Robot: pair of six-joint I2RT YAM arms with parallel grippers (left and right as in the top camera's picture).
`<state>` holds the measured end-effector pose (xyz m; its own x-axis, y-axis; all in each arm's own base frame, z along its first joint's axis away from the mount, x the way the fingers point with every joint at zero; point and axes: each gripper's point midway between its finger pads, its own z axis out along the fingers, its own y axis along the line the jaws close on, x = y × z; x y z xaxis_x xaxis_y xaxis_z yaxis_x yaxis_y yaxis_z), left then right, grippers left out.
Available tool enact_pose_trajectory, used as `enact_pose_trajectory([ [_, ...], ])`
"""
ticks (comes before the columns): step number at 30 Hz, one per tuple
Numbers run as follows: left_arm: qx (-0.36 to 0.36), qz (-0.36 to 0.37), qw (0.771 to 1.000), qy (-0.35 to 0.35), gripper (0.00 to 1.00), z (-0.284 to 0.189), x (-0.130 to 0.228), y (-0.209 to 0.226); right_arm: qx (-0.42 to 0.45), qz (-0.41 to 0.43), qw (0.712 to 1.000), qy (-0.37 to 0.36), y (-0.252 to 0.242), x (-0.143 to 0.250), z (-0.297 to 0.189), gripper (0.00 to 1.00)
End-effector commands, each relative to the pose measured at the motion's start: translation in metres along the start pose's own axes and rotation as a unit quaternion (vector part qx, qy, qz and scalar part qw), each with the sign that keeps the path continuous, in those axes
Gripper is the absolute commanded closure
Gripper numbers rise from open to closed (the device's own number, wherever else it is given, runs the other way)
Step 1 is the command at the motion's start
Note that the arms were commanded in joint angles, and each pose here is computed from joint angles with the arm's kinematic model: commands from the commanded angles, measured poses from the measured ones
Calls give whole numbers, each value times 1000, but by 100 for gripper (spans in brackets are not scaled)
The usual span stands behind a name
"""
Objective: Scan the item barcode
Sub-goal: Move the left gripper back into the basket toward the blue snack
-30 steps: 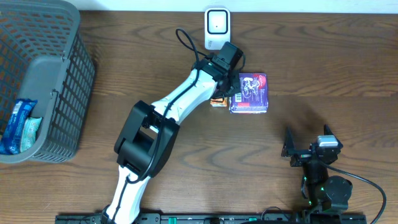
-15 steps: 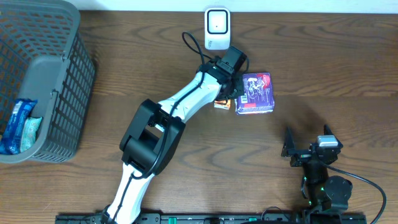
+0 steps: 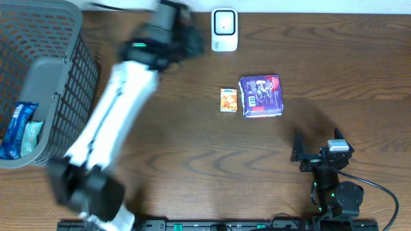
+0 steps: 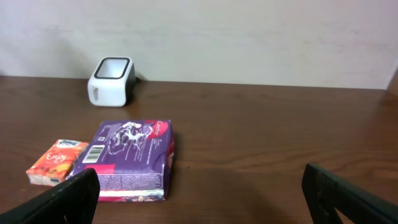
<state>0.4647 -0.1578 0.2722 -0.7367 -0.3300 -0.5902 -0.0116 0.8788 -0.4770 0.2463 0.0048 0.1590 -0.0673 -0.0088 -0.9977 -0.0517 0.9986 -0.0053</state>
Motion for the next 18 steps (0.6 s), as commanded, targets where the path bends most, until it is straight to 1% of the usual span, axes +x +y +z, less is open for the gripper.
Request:
enact_pose_trajectory([
  [1,-16,7,996,-87,43,-65,-54,28,-1,-7,1000,0,0,1,0,1],
  [5,-60,-23,983,-172,36,-136,-96,83,-1,-7,1000,0,0,1,0,1],
  [6,-77,-23,978,-191,33,-153,-104,100,-1,-7,1000,0,0,1,0,1],
  [8,-115,-29,969,-215,29,-181,-113,133,-1,-7,1000,0,0,1,0,1],
  [10,-164,-57,957,-233,28,-207,-116,172,-1,-7,1000,0,0,1,0,1],
  [12,-227,-94,938,-242,28,-231,-112,216,-1,-7,1000,0,0,1,0,1],
  [14,-296,-135,916,-234,27,-251,-97,259,-1,-7,1000,0,0,1,0,1],
  [15,-342,-164,899,-217,28,-262,-82,288,-1,-7,1000,0,0,1,0,1],
  [17,-387,-194,881,-189,28,-269,-61,317,-1,-7,1000,0,0,1,0,1],
  [18,-409,-208,872,-170,31,-269,-50,331,-1,-7,1000,0,0,1,0,1],
])
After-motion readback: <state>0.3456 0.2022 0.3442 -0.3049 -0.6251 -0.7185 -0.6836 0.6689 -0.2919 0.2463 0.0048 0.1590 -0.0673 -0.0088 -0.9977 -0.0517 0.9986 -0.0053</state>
